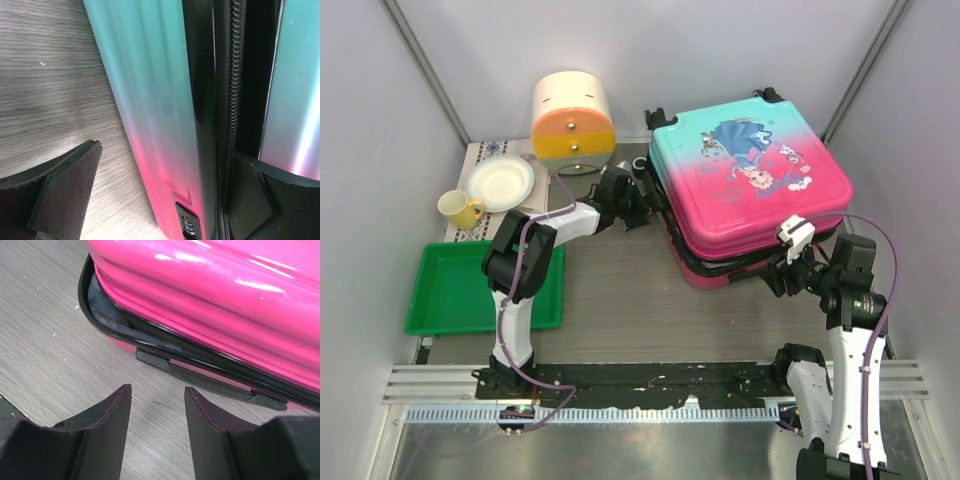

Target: Open, take out, and arrange the luggage

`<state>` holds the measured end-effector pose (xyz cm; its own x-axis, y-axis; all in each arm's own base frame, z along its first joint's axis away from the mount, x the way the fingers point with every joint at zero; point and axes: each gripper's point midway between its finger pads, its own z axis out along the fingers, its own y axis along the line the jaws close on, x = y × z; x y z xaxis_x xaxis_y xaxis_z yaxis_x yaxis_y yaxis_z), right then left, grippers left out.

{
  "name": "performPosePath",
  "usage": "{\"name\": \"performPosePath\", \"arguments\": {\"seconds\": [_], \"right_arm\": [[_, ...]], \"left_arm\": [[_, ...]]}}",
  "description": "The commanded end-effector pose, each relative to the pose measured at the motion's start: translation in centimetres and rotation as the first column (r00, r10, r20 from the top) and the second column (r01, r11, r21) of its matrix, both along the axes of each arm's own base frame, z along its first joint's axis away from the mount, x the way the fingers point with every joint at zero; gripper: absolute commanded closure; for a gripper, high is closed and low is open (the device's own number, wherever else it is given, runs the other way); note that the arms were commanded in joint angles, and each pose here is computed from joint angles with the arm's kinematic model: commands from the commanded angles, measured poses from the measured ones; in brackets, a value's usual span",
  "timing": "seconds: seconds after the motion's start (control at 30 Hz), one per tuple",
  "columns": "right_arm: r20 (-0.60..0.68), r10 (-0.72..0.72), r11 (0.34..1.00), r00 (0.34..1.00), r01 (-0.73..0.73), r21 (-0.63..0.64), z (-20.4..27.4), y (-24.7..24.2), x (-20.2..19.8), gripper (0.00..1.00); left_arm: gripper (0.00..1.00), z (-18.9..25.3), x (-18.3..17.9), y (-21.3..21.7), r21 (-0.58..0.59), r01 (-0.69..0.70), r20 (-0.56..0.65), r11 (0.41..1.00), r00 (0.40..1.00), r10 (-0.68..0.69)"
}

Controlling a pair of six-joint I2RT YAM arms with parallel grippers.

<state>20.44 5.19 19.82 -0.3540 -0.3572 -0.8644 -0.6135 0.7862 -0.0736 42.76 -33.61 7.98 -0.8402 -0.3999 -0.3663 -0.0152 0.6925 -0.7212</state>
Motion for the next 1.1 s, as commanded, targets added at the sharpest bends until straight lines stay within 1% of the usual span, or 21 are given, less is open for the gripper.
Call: {"name": "performPosePath", "arguments": {"seconds": [0.0, 0.07, 0.1, 0.17, 0.2, 0.33, 0.4, 0.47, 0.53, 0.73, 0.77, 0.83, 0.87, 0.9, 0.93, 0.97, 1.0, 1.03, 1.07], "right_arm": [[0.036, 0.063, 0.998, 0.997, -0.062, -0.032, 0.5, 0.5, -0.9, 0.47], [0.045, 0.073, 0.997, 0.996, -0.071, -0.038, 0.5, 0.6, -1.1, 0.47], [0.043, 0.083, 0.996, 0.996, -0.081, -0.043, 0.3, 0.7, -1.3, 0.47], [0.05, 0.1, 0.994, 0.994, -0.097, -0.05, 0.2, 0.9, -1.6, 0.47], [0.052, 0.102, 0.994, 0.993, -0.1, -0.05, 0.1, 0.9, -1.6, 0.47], [0.061, 0.102, 0.993, 0.993, -0.098, -0.065, 0.0, 0.7, -1.5, 0.47], [0.035, 0.095, 0.993, 0.995, -0.092, -0.069, -0.5, 0.5, -1.5, 0.47], [0.018, 0.103, 0.992, 0.994, -0.102, -0.073, -0.7, 0.5, -1.5, 0.47], [0.023, 0.108, 0.992, 0.994, -0.106, -0.07, -0.6, 0.5, -1.5, 0.47], [0.06, 0.122, 0.991, 0.991, -0.118, -0.065, 0.0, 0.8, -1.3, 0.47], [0.068, 0.122, 0.991, 0.99, -0.118, -0.067, 0.1, 0.8, -1.1, 0.47], [0.086, 0.113, 0.992, 0.99, -0.107, -0.067, 0.3, 0.8, -0.9, 0.47], [0.118, 0.105, 0.993, 0.987, -0.097, -0.074, 0.7, 0.6, -0.4, 0.46], [0.129, 0.084, 0.995, 0.988, -0.078, -0.057, 1.0, 0.6, -0.2, 0.46], [0.15, 0.072, 0.997, 0.986, -0.065, -0.052, 1.2, 0.5, 0.1, 0.45], [0.206, 0.064, 0.997, 0.976, -0.054, -0.055, 2.1, 0.4, 0.9, 0.42], [0.225, 0.056, 0.998, 0.973, -0.047, -0.043, 2.6, 0.4, 1.2, 0.41], [0.231, 0.034, 0.999, 0.972, -0.031, -0.014, 2.8, 0.5, 1.5, 0.39], [0.272, 0.024, 1.0, 0.962, -0.024, -0.005, 3.7, 0.5, 2.1, 0.37]], "left_arm": [[0.0, 2.4, -1.2, -2.7, -0.138, 0.118, 0.09, 0.983, 0.99, -0.106], [0.01, 4.3, -1.1, -2.8, -0.159, 0.129, 0.129, 0.979, 0.986, -0.108], [0.0, 6.1, -1.0, -3.0, -0.175, 0.139, 0.161, 0.975, 0.981, -0.111], [0.0, 7.7, -0.9, -3.2, -0.184, 0.149, 0.187, 0.972, 0.976, -0.115], [0.0, 9.1, -0.8, -3.2, -0.187, 0.153, 0.207, 0.97, 0.972, -0.114], [0.01, 11.5, -1.2, -3.6, -0.156, 0.176, 0.231, 0.972, 0.963, -0.138], [0.0, 12.2, -1.9, -3.9, -0.151, 0.185, 0.235, 0.971, 0.961, -0.147], [0.0, 13.9, -2.4, -4.1, -0.157, 0.196, 0.265, 0.968, 0.953, -0.15], [0.0, 15.3, -2.7, -4.3, -0.167, 0.208, 0.286, 0.964, 0.946, -0.154], [0.0, 17.4, -2.4, -4.5, -0.161, 0.216, 0.31, 0.963, 0.937, -0.159], [0.0, 18.6, -2.3, -4.7, -0.166, 0.224, 0.335, 0.96, 0.929, -0.158], [0.0, 18.9, -2.4, -4.8, -0.149, 0.234, 0.339, 0.961, 0.925, -0.173], [0.0, 19.6, -2.3, -5.0, -0.148, 0.24, 0.347, 0.96, 0.921, -0.177], [0.0, 20.0, -2.3, -5.0, -0.142, 0.244, 0.359, 0.959, 0.916, -0.18], [0.0, 20.5, -2.2, -5.1, -0.14, 0.247, 0.368, 0.959, 0.912, -0.182], [0.0, 20.4, -2.1, -5.2, -0.133, 0.249, 0.363, 0.959, 0.913, -0.187], [0.0, 22.0, -1.8, -5.4, -0.139, 0.254, 0.393, 0.957, 0.901, -0.182], [0.0, 22.3, -1.7, -5.6, -0.134, 0.258, 0.401, 0.957, 0.897, -0.186], [0.0, 22.5, -1.7, -5.8, -0.127, 0.262, 0.403, 0.957, 0.895, -0.192]]}}
